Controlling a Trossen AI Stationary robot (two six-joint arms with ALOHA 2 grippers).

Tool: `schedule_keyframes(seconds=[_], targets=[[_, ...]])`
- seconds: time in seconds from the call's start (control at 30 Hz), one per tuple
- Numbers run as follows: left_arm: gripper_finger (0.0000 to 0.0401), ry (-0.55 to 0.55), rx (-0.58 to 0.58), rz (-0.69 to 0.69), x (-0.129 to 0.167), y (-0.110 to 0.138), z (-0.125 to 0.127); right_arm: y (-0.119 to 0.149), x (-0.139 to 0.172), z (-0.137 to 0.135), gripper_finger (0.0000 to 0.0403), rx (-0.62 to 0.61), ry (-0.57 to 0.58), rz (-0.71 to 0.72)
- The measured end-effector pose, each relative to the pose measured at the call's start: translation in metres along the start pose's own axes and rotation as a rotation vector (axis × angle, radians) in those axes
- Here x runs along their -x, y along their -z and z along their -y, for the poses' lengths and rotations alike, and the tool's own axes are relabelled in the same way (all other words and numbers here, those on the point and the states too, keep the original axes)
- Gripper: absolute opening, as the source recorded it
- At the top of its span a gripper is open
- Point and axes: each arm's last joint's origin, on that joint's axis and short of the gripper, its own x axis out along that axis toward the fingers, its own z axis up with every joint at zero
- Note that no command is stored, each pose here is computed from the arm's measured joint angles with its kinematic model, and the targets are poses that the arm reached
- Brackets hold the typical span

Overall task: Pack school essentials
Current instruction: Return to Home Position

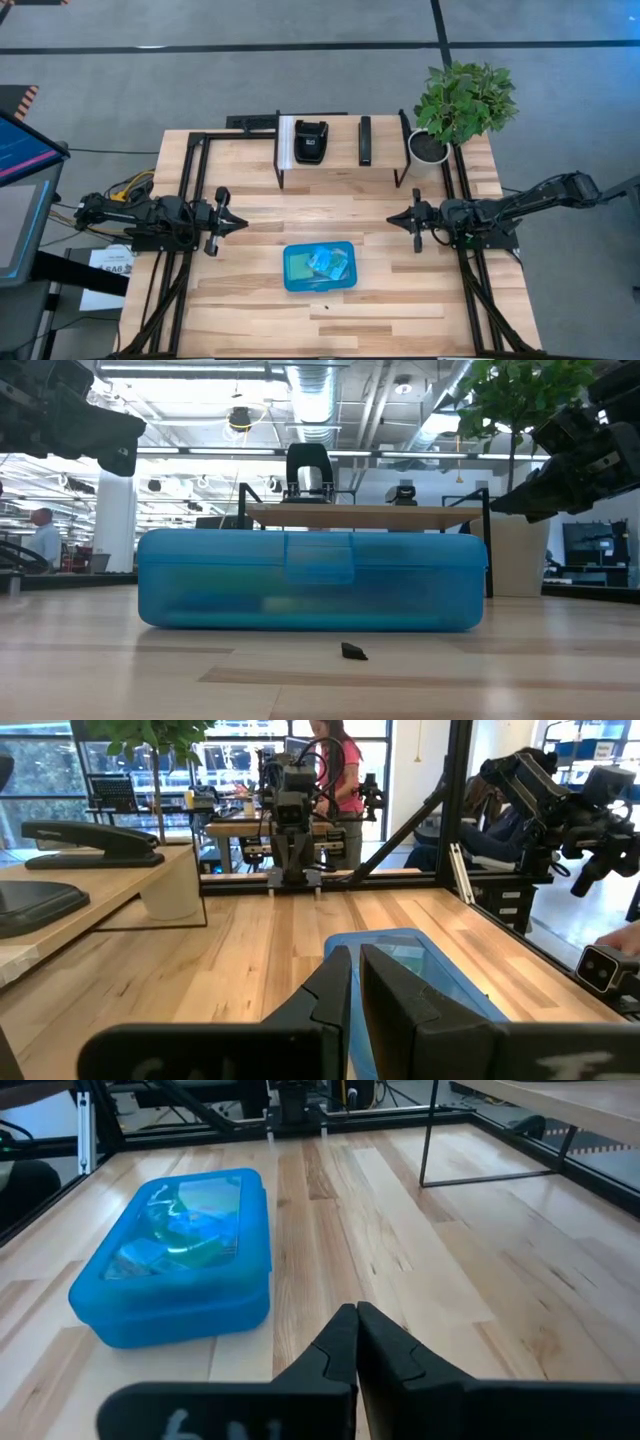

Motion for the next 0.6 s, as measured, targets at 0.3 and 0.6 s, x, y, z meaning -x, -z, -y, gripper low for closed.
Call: schedule_keyframes(seconds=[0.3,0.6], targets=[[0.0015,0.0,0.0,0.0,0.0,0.0,0.0,-0.0001,0.0,0.0,0.0027,0.0,0.0,0.001],[0.0015,0.0,0.0,-0.001,0.0,0.0,0.0,-0.0001,0.0,0.0,0.0027,-0.001,0.0,0.001]])
